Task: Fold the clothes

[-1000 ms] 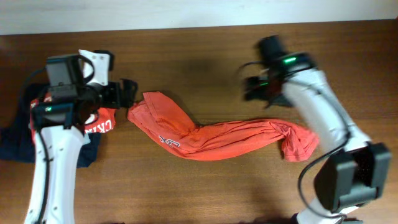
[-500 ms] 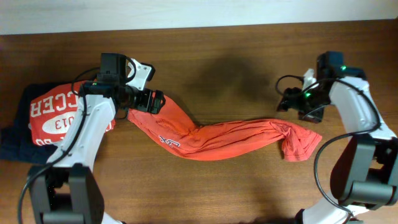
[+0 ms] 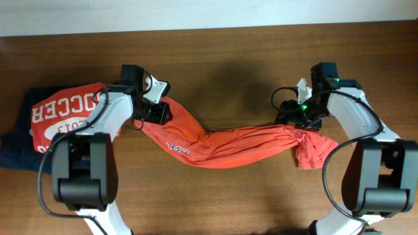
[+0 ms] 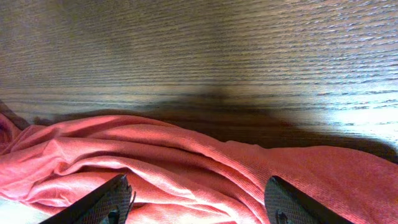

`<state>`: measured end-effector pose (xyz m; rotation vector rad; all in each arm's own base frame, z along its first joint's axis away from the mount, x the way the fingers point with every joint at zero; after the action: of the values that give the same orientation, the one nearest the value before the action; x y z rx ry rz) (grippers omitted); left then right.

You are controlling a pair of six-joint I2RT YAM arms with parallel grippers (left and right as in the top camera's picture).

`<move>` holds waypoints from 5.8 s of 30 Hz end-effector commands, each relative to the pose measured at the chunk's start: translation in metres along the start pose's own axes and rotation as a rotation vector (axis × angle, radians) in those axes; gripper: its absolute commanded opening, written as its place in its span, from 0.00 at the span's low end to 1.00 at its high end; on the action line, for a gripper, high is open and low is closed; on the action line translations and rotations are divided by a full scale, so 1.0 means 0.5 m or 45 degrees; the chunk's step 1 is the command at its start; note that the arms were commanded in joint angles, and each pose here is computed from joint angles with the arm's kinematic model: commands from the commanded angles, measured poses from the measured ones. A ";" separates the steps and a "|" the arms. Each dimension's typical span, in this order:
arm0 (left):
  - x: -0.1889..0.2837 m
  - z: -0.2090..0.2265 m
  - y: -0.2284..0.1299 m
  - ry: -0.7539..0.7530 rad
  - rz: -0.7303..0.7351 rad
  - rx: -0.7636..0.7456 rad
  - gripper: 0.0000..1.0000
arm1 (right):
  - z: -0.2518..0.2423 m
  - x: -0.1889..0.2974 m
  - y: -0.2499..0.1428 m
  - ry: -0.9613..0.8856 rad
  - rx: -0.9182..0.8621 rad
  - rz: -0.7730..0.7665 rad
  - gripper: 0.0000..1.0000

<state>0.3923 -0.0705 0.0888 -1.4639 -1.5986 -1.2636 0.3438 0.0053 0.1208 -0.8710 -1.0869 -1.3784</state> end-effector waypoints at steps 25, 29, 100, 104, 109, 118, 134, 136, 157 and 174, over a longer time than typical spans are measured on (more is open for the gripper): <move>0.301 -0.090 0.100 0.175 -0.406 -0.086 0.01 | 0.005 -0.013 -0.020 0.024 0.110 0.064 0.63; 0.367 -0.076 0.102 0.296 -0.536 0.000 0.01 | -0.003 -0.012 -0.026 -0.024 0.050 0.088 0.68; 0.546 -0.097 0.081 0.475 -0.883 0.070 0.01 | 0.018 -0.126 -0.215 -0.392 -0.328 0.102 0.70; 0.546 -0.097 0.081 0.475 -0.883 0.070 0.01 | 0.022 -0.128 -0.201 -0.359 -0.321 0.056 0.57; 0.546 -0.097 0.081 0.475 -0.883 0.070 0.01 | 0.022 -0.128 -0.206 -0.362 -0.324 0.072 0.06; 0.555 -0.101 0.079 0.473 -0.900 0.066 0.00 | 0.058 0.013 -0.198 -0.378 -0.293 -0.115 0.04; 0.796 -0.231 -0.074 0.360 -1.318 -0.069 0.00 | 0.151 0.508 -0.270 -0.496 -0.266 -1.129 0.04; 0.830 -0.242 -0.106 0.347 -1.389 -0.081 0.01 | 0.148 0.500 -0.277 -0.507 -0.268 -1.085 0.04; 0.814 -0.237 -0.087 0.352 -1.359 -0.076 0.01 | 0.147 0.408 -0.233 -0.486 -0.107 -0.696 0.04; 0.888 -0.266 -0.158 0.308 -1.491 -0.122 0.01 | 0.190 0.565 -0.288 -0.432 -0.081 -1.075 0.04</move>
<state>0.2491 -0.0247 0.4875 -0.3468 -2.2018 -1.9607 0.1916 0.0047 0.3451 -0.8918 -1.7014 -1.8343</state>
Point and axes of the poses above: each gripper's point midway between its finger pads, its own x axis back along the fingers, its own z axis along the line the jaws close on, y = z × x, the point moved 7 cm from there along x, back along the fingers, and after that the axes turned 13 degrees about x, right-handed, at the moved point
